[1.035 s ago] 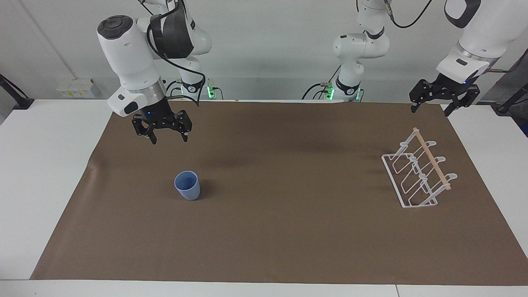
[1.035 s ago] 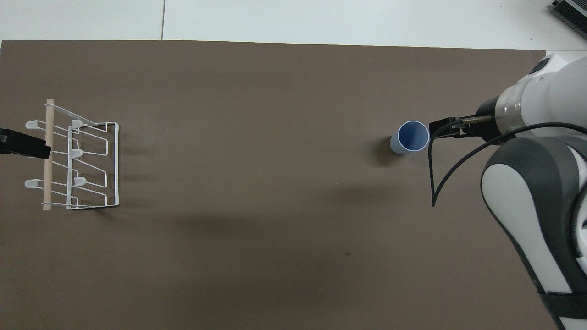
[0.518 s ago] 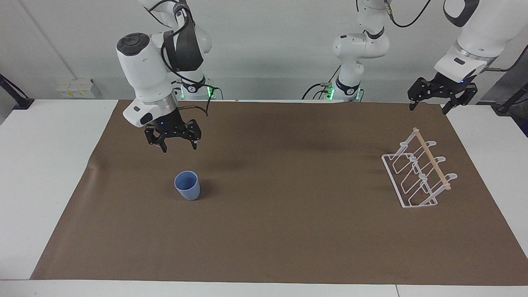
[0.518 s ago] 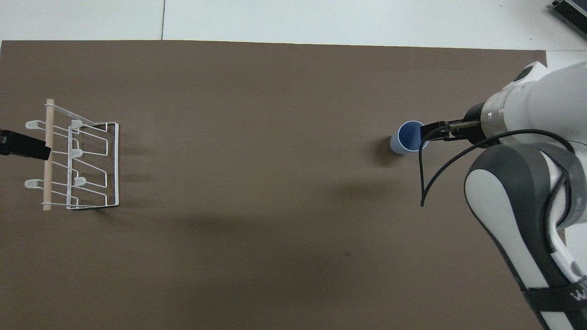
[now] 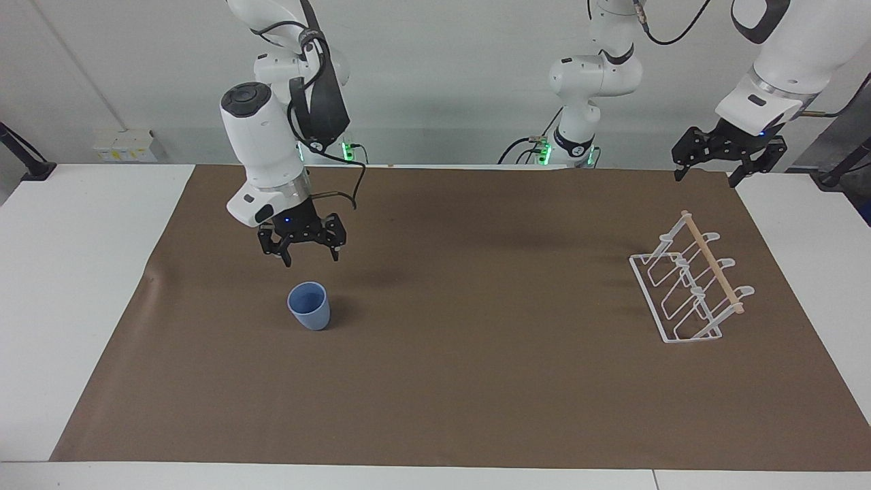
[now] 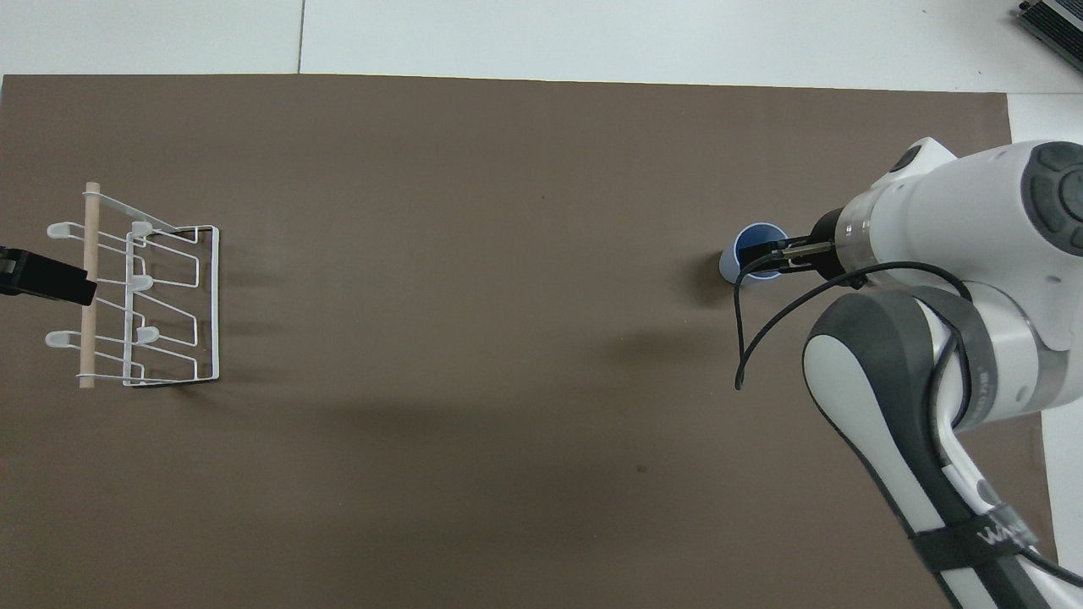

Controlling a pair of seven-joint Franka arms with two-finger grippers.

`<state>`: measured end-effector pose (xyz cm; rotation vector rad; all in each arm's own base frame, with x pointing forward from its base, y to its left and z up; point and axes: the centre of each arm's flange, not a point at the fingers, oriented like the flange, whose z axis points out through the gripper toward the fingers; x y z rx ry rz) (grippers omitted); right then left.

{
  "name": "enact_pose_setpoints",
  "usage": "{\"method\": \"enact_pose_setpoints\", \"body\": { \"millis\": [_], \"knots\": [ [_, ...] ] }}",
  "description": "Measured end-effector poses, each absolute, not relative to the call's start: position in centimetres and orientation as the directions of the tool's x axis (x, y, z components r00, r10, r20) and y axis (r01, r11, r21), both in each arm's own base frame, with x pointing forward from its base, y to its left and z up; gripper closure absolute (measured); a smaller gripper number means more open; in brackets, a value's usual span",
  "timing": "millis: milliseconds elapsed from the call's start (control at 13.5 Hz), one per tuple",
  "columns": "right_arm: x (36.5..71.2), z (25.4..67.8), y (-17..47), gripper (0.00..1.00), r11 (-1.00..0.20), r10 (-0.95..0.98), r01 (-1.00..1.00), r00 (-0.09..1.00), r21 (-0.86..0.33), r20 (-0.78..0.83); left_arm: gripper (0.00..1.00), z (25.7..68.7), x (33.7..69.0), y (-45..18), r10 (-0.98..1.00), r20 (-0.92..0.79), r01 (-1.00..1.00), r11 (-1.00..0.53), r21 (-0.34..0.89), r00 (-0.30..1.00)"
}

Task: Hang cup on cup holder
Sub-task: 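Lower the right gripper over the blue cup's rim, then close the right gripper on the blue cup's rim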

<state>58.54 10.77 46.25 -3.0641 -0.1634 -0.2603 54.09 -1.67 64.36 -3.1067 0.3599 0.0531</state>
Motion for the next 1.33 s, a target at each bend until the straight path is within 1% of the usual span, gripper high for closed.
{"method": "enact_pose_setpoints", "body": {
  "millis": [518, 739, 1109, 1331],
  "knots": [
    [59.1, 42.9, 11.1, 0.00, -0.992, 0.105, 0.116, 0.978, -0.054, 0.180, 0.00, 65.8, 53.2, -2.3, -0.215, -0.010, -0.215, -0.977, -0.013, 0.977],
    [59.1, 41.7, 11.2, 0.00, -0.992, 0.106, 0.118, 0.978, -0.054, 0.182, 0.00, 65.7, 53.2, -2.4, -0.205, -0.013, -0.205, -0.979, -0.012, 0.979],
    [58.3, 39.6, 12.6, 0.00, -0.988, 0.131, 0.144, 0.973, -0.053, 0.191, 0.00, 65.1, 52.7, -2.4, -0.202, -0.037, -0.203, -0.979, -0.008, 0.979],
    [57.7, 37.5, 12.6, 0.00, -0.979, 0.189, 0.201, 0.961, -0.040, 0.202, 0.00, 65.0, 52.2, -2.4, -0.203, -0.065, -0.203, -0.979, -0.004, 0.977]
  ]
}}
